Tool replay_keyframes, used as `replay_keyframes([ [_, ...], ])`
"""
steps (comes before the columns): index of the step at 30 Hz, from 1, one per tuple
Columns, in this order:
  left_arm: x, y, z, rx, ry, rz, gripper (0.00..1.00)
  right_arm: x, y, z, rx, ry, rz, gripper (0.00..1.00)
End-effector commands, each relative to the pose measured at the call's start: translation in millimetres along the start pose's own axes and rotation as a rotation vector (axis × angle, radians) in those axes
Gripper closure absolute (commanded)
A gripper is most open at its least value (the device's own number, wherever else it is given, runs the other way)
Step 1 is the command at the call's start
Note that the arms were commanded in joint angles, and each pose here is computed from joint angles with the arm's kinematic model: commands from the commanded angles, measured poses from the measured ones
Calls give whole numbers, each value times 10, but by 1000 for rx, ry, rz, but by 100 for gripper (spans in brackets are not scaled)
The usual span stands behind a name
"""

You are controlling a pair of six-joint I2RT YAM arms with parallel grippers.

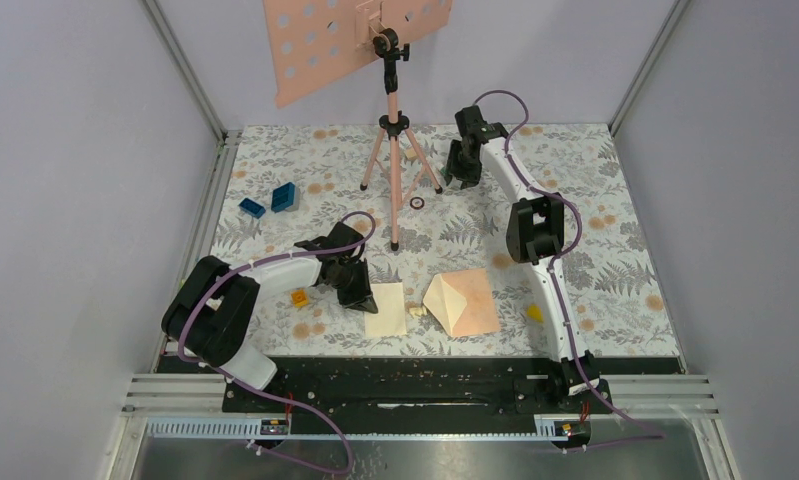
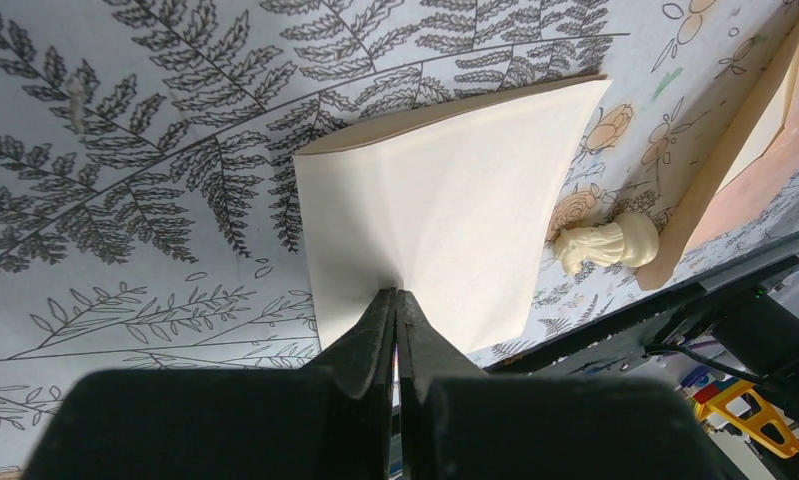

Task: Place the letter into the envelope and seal it
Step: Move the solid glue at the center of the board.

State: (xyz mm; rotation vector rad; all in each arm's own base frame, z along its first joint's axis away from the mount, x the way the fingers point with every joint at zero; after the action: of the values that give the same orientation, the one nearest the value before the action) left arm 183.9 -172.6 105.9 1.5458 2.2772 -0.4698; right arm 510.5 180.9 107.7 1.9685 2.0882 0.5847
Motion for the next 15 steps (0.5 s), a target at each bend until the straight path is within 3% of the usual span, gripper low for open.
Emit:
replay_keyframes([
  [1, -53, 27, -18, -5, -36, 18, 100, -23, 21, -111, -6, -26, -59, 45],
  [7, -68, 41, -5, 0, -36, 19, 100, -99, 67, -190, -35, -84, -142, 29],
  [15, -67, 44, -2, -2, -34, 18, 100, -79, 119, -247, -55, -60, -155, 32],
])
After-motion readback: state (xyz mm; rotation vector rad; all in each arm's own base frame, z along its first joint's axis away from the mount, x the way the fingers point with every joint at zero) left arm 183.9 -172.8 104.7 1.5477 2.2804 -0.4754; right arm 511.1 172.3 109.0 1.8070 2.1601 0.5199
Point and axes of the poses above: each gripper's point midway between its finger pads, its own z axis out along the fingers, its own x axis along the line the jaws close on, y = z × x, the point moved 10 cm from there along -z, back along the fingers, and after that the axes turned 14 degrees about -z, right-handed, at the moved point
